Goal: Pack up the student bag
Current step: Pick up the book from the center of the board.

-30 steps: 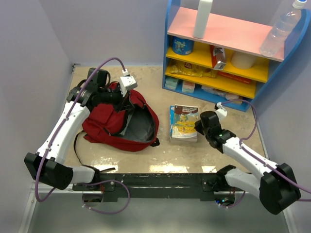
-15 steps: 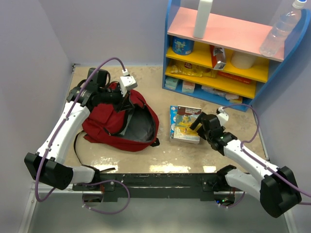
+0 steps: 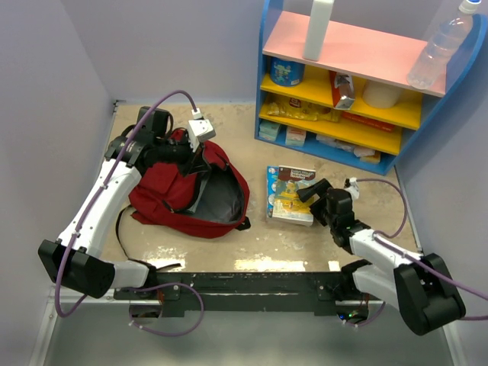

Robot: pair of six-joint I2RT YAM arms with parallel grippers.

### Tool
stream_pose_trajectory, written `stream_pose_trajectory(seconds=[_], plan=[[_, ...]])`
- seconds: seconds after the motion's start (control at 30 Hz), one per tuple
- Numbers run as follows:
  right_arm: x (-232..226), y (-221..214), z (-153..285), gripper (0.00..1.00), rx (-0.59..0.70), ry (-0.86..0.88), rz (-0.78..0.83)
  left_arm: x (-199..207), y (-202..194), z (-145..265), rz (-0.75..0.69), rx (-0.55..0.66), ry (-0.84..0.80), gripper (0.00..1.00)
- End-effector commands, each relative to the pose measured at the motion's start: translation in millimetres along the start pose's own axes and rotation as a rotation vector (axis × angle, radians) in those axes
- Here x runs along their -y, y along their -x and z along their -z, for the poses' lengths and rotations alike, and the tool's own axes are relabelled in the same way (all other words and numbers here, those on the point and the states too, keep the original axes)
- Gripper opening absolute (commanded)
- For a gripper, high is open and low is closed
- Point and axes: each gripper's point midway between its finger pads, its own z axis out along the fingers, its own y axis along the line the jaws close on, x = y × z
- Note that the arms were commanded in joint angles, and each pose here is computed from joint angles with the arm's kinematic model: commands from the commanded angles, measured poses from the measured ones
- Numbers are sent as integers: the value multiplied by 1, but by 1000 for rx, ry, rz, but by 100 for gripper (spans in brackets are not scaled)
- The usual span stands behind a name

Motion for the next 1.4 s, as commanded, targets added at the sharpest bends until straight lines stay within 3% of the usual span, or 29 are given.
stream_pose_trajectory(seconds=[0.0,0.13,0.3,0.4,0.53,0.73,0.93,1.0,1.03,1.2,1.37], plan=[[-23,-4,-1,98,-13,148,-96,9,20,9,-36,69,-17,0],[-17,-10,0,93,-22,155,-156,9,20,9,-37,68,-14,0],[-14,1,12,77,37,163,-220,9,18,8,-35,64,-17,0],[-15,10,23,66,82,192,-248,9,17,8,-35,64,-17,0],[-11,14,30,41,105,189,-261,8,19,7,-33,69,-19,0],[-15,15,33,26,102,197,-249,10,19,8,-35,71,-22,0],[-21,21,33,19,108,180,-206,10,20,10,-40,73,-17,0],[-23,22,33,3,109,181,-198,10,20,9,-38,72,-17,0],[-22,21,34,0,106,174,-199,9,21,9,-39,73,-17,0],[-36,41,50,0,180,237,-207,10,20,9,-37,71,-18,0],[-75,38,66,0,105,388,-191,9,22,8,-34,78,-20,0]])
